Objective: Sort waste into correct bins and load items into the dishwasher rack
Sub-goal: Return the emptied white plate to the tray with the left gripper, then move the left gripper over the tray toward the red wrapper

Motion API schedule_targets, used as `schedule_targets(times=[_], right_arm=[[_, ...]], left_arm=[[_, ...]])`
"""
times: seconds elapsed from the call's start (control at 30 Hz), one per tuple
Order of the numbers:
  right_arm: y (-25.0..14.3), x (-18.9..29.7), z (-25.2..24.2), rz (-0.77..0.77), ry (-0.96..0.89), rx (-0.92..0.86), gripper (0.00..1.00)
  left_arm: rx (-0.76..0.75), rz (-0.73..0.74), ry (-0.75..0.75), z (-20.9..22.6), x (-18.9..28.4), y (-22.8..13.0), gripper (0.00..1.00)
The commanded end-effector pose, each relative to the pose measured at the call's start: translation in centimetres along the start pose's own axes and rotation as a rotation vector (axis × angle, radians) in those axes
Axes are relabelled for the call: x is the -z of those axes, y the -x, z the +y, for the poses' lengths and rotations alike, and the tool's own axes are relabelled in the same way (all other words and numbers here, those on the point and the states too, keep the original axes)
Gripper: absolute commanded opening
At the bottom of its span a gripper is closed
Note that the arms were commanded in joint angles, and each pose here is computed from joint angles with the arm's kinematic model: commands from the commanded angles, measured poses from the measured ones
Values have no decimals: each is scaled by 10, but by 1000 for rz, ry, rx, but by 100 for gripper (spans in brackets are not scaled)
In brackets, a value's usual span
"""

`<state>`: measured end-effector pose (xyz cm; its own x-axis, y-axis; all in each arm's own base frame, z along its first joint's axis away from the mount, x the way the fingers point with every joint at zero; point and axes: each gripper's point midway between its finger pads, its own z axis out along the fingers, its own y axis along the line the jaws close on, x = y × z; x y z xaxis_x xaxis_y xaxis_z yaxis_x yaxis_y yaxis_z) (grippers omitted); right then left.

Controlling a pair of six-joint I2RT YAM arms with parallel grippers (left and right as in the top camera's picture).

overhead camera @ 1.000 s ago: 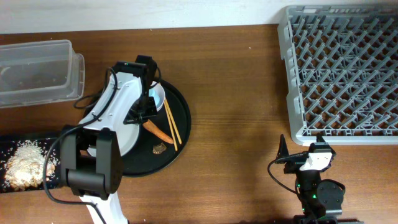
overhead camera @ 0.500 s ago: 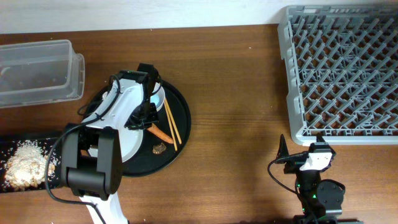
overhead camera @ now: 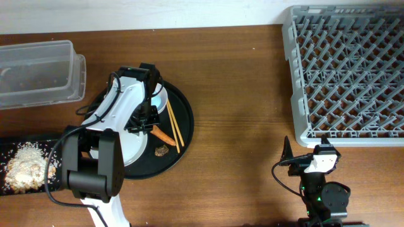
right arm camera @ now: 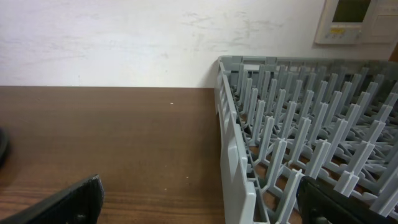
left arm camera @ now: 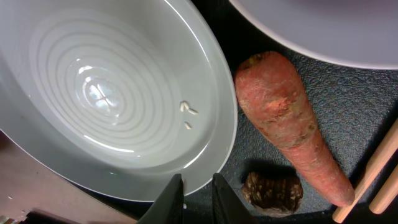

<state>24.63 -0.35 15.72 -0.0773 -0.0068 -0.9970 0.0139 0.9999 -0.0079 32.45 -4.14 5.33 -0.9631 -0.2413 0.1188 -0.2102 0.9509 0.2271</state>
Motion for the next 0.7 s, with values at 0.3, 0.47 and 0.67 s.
schedule_targets(times=[0.3, 0.47, 0.67], right_arm=[[-2, 0, -4, 5, -18, 3, 98], [-2, 0, -4, 5, -18, 3, 98], [-2, 0, -3, 5, -17, 3, 98]], left_arm=[[55, -197, -95, 7, 74, 44, 17], [347, -221, -131, 112, 77, 77, 17], [753, -178, -130, 253, 44, 67, 17]])
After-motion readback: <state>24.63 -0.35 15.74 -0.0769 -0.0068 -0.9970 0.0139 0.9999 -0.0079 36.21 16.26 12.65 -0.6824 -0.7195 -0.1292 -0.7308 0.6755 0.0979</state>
